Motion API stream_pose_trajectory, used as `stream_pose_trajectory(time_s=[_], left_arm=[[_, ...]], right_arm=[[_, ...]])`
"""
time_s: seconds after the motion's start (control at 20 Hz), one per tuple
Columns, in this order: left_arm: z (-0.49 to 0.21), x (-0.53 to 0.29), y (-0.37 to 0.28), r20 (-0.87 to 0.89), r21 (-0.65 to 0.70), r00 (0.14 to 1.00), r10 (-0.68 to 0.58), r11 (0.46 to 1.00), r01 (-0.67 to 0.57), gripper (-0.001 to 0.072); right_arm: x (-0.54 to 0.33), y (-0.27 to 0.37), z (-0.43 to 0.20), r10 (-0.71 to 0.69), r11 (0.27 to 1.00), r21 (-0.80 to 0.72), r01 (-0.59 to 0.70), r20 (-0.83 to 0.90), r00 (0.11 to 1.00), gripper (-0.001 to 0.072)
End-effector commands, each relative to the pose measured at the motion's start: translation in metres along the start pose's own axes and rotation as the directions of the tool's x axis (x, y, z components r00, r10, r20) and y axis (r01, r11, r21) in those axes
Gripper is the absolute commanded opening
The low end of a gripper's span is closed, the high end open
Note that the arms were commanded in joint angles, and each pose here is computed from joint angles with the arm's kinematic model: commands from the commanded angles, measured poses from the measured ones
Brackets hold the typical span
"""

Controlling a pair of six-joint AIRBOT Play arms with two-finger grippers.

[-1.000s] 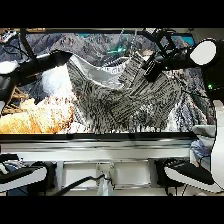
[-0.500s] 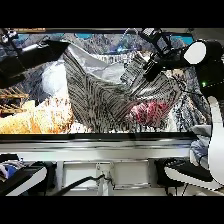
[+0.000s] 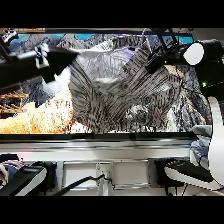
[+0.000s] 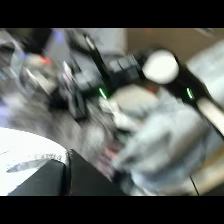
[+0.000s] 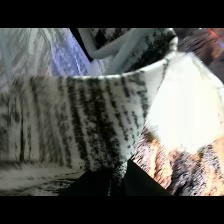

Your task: Fold the clothes and pants, and hang the long-sleeved shirts on hangers.

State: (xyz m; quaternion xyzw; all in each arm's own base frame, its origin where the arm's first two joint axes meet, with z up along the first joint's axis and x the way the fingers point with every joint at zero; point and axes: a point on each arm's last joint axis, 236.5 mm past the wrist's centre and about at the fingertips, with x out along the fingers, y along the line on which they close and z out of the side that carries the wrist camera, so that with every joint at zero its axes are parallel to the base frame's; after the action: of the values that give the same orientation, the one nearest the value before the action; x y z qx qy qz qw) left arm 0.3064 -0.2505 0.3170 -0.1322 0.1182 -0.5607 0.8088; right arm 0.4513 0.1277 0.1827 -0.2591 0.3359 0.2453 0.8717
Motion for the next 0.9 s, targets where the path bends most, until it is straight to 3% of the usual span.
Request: stream_pose_trajectory(time_s=[0.0, 0.05, 0.25, 0.45, 0.65, 0.85], left_arm=[[-0.048, 0.023, -0.027, -0.164, 0.017, 0.982, -0.091, 0.995, 0.095, 0.0321], [-0.056, 0.03, -0.031, -0.185, 0.006, 0.976, -0.113, 0.993, 0.117, 0.0401], [-0.078, 0.05, -0.047, -0.234, -0.036, 0.953, -0.19, 0.982, 0.187, 0.0406], [-0.085, 0.054, -0.054, -0.253, -0.067, 0.945, -0.209, 0.978, 0.199, 0.0404], [-0.09, 0.053, -0.049, -0.273, -0.105, 0.943, -0.189, 0.981, 0.166, 0.0404], [-0.09, 0.053, -0.049, -0.277, -0.148, 0.943, -0.187, 0.978, 0.15, 0.0403]], right_arm=[[-0.02, -0.015, 0.016, -0.07, 0.997, 0.046, 0.067, 0.065, 0.995, 0.0024], [-0.029, -0.022, 0.019, -0.101, 0.994, 0.055, 0.097, 0.075, 0.992, 0.0024], [-0.072, -0.065, 0.029, -0.287, 0.955, 0.101, 0.278, 0.091, 0.954, 0.0024], [-0.134, -0.114, 0.04, -0.5, 0.857, 0.208, 0.472, 0.112, 0.859, 0.0024], [-0.214, -0.168, 0.028, -0.698, 0.682, 0.357, 0.639, 0.055, 0.714, 0.0024], [-0.29, -0.213, -0.032, -0.808, 0.408, 0.575, 0.709, -0.134, 0.574, 0.0024]])
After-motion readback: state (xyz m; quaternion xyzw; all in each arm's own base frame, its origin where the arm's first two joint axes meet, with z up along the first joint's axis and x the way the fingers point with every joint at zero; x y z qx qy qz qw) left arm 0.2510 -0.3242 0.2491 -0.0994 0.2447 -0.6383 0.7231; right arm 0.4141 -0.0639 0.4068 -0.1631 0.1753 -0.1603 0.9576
